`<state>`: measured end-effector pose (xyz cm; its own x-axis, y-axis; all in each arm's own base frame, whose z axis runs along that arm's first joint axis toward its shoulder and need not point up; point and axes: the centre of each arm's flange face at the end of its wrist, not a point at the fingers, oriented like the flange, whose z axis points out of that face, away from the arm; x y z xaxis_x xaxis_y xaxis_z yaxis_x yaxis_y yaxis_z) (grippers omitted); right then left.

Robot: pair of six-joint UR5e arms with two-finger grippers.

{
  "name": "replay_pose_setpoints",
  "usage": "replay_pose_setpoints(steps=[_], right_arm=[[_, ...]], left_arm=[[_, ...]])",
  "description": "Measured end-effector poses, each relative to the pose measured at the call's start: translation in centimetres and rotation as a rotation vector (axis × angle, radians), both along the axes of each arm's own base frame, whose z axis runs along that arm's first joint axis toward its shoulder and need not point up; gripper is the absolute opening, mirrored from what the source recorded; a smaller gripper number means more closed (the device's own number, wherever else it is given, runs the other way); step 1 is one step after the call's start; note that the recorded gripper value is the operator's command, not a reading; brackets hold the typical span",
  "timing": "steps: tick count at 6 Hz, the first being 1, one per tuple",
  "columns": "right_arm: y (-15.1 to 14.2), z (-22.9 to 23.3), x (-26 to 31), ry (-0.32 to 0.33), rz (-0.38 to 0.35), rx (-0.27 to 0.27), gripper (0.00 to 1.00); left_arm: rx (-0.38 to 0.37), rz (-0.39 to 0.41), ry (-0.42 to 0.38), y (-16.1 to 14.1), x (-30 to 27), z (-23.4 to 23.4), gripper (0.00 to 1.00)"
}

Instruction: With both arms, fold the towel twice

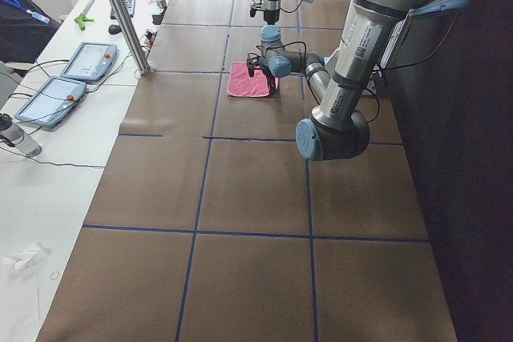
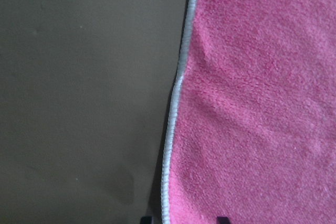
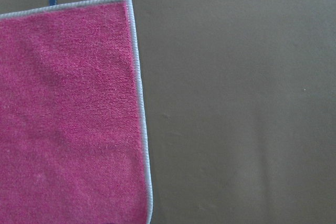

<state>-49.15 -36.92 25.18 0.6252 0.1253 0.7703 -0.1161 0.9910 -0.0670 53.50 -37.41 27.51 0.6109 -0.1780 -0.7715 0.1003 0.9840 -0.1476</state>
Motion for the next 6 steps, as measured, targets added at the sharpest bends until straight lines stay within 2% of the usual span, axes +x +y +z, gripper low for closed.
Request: replay_pose_setpoints(steps=[1,3,5,6], right_arm=[[0.1,0.0,0.0,0.001,-0.001,0.0,1.0],[0.1,0.1,-0.1,0.001,-0.001,0.0,1.0],[0.4,0.2,-0.5,0.008,-0.001,0.006,0.96],[0.8,0.4,-1.3,0.018,0.024,-0.012,0.93]], left_arm=[[-0.003,0.004,-0.001,0.2,0.1,0.1,0.36],[-0.011,0.006,-0.002,0.6,0.4,0.1,0.01],[-0.012,0.005,-0.001,0.7,0.4,0.0,0.0],[-0.012,0.004,0.0,0.7,0.3,-0.1,0.0]])
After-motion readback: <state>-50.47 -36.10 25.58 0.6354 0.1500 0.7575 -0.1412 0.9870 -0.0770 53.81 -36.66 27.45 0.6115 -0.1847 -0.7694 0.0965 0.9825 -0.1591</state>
